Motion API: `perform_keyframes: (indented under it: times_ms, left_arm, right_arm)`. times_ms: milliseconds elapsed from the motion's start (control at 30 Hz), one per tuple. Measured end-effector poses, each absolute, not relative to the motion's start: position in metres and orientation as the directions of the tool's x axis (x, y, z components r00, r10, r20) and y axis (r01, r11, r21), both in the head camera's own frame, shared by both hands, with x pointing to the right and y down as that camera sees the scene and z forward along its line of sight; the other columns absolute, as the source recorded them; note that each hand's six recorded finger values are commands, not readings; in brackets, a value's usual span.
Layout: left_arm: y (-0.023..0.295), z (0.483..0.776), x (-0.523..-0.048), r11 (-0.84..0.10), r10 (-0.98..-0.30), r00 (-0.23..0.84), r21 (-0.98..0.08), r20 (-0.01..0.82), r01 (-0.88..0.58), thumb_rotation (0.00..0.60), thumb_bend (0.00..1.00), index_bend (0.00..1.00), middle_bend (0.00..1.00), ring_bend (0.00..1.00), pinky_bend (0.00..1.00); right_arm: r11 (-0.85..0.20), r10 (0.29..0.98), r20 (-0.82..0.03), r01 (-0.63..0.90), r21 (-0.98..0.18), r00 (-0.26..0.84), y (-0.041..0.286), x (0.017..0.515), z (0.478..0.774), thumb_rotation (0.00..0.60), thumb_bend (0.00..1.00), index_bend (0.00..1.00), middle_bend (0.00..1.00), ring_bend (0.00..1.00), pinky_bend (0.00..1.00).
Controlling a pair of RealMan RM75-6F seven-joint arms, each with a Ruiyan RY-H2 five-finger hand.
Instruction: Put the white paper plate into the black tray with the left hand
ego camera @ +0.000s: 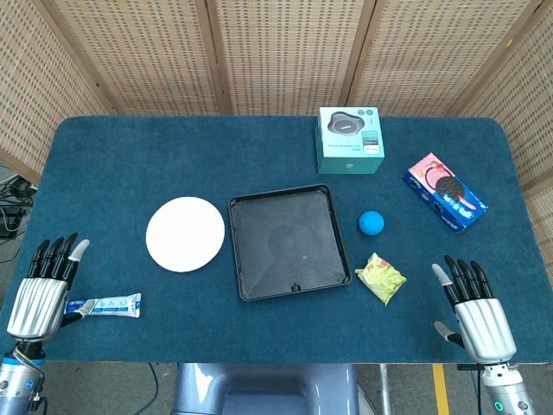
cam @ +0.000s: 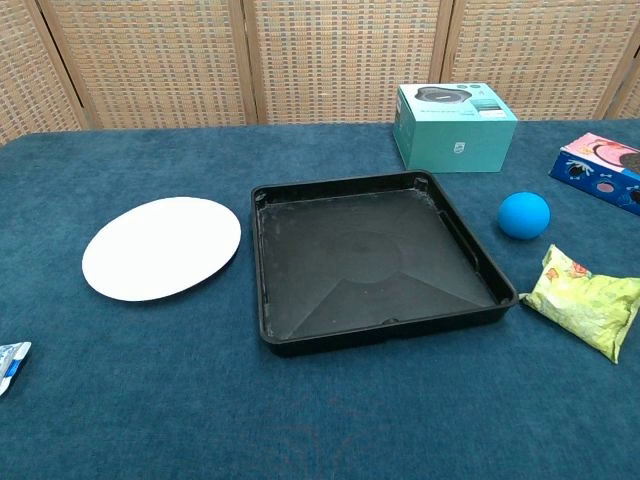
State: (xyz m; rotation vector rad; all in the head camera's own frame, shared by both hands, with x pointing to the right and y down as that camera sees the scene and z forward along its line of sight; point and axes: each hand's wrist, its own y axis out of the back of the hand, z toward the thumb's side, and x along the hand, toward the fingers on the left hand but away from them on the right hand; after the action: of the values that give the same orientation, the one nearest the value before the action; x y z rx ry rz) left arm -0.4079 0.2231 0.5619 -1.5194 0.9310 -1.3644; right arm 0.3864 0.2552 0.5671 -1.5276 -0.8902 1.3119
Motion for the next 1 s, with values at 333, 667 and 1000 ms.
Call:
perform_keyframes:
  times_ms: [333, 667, 1000]
  left_arm:
    - [0.222, 0.563, -0.407, -0.345, -0.931, 0.119, -0.939, 0.344, 0.012, 0.600, 0.09, 0.00, 0.00, 0.00, 0.00]
    - [0.222, 0.569, -0.405, -0.356, -0.927, 0.123, -0.934, 0.355, 0.014, 0.600, 0.10, 0.00, 0.00, 0.00, 0.00]
    - [0.221, 0.579, -0.397, -0.363, -0.922, 0.145, -0.932, 0.359, 0.002, 0.600, 0.10, 0.00, 0.00, 0.00, 0.00]
  right_arm:
    - [-0.333, 0.928, -0.334, -0.035, -0.942, 0.167, 0.255, 0.388, 0.568, 0.600, 0.15, 0.05, 0.00, 0.00, 0.00]
    - [-0.333, 0.930, -0.334, -0.032, -0.942, 0.156, 0.254, 0.390, 0.569, 0.600, 0.15, 0.05, 0.00, 0.00, 0.00]
    - [-0.309, 0.940, -0.307, -0.011, -0.951, 0.150, 0.252, 0.393, 0.560, 0.600, 0.15, 0.06, 0.00, 0.00, 0.00]
